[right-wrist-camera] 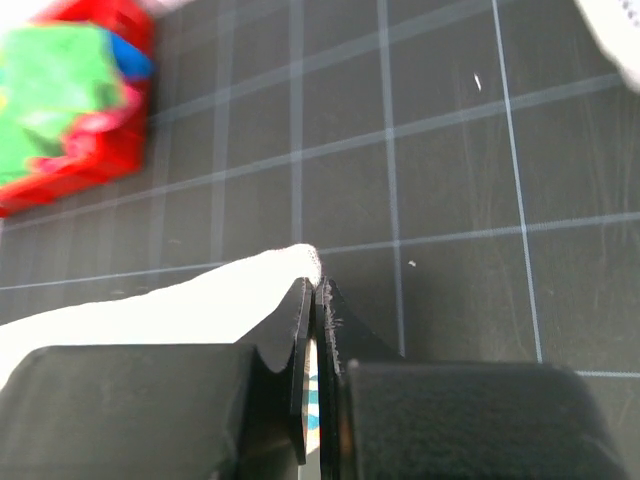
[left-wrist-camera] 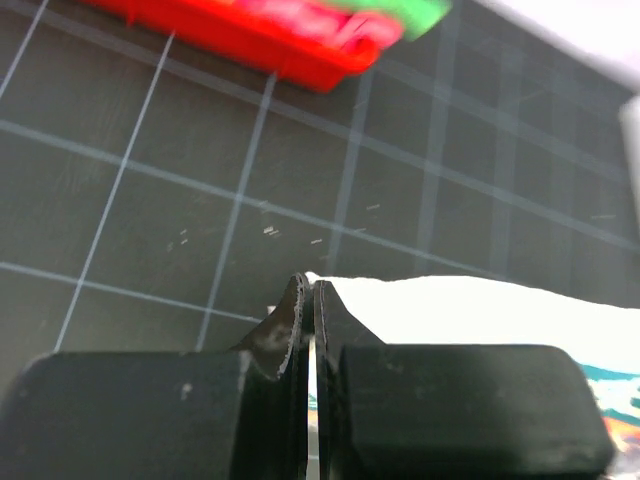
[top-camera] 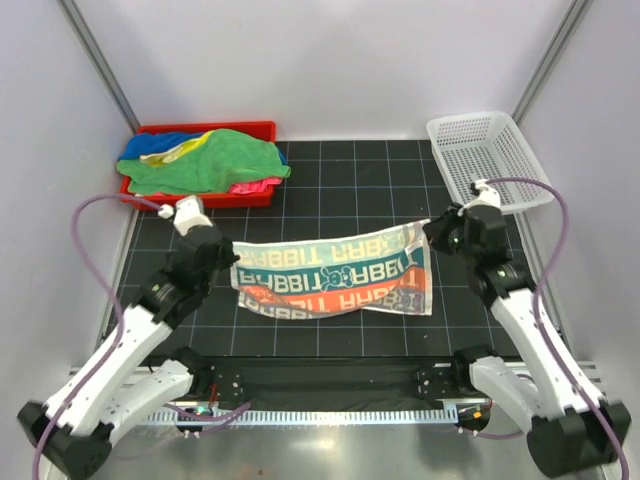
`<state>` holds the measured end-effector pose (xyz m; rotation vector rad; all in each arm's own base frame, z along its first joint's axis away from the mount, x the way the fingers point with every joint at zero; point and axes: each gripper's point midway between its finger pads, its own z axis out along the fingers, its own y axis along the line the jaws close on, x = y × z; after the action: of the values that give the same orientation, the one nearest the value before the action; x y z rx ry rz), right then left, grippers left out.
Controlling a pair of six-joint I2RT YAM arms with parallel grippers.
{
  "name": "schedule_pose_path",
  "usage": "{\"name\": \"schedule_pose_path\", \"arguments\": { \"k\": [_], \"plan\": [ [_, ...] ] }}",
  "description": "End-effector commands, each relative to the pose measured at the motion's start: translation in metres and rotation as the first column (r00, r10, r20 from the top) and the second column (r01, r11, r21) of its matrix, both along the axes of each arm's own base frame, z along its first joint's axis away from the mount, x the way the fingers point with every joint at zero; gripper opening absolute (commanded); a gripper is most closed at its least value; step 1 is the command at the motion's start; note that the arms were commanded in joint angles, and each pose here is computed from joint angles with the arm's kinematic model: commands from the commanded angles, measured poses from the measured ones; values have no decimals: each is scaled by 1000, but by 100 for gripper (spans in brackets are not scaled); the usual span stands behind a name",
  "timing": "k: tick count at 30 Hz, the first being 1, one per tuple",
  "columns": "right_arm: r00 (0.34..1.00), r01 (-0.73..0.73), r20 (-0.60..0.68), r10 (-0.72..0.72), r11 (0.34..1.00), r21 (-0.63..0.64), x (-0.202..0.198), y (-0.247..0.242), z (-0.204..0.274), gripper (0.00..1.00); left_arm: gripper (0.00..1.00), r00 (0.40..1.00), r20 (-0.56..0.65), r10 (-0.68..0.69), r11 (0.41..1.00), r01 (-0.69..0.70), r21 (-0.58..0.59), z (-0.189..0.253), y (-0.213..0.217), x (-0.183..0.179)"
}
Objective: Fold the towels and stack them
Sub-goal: Flatten out the crumpled towel
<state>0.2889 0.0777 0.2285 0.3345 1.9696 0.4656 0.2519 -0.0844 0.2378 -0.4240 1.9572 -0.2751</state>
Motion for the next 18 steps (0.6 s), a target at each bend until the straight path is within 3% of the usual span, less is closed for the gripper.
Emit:
{"name": "schedule_pose_path", "arguments": {
  "k": [1,5,10,18],
  "plan": [
    [996,50,-76,-50,999,0,37,2,-39,1,0,993,-62,98,994,-94,64,-37,3,31],
    [983,105,-147,-106,994,-14,74,2,-78,1,0,980,-116,159,985,-150,79,-72,6,78],
    [970,181,-150,-189,981,-63,116,-5,-92,1,0,970,-150,193,978,-177,112,-94,11,131],
    [948,237,-185,-258,963,-127,146,-13,-127,1,2,957,-205,205,976,-186,111,-115,19,173]
  ]
}}
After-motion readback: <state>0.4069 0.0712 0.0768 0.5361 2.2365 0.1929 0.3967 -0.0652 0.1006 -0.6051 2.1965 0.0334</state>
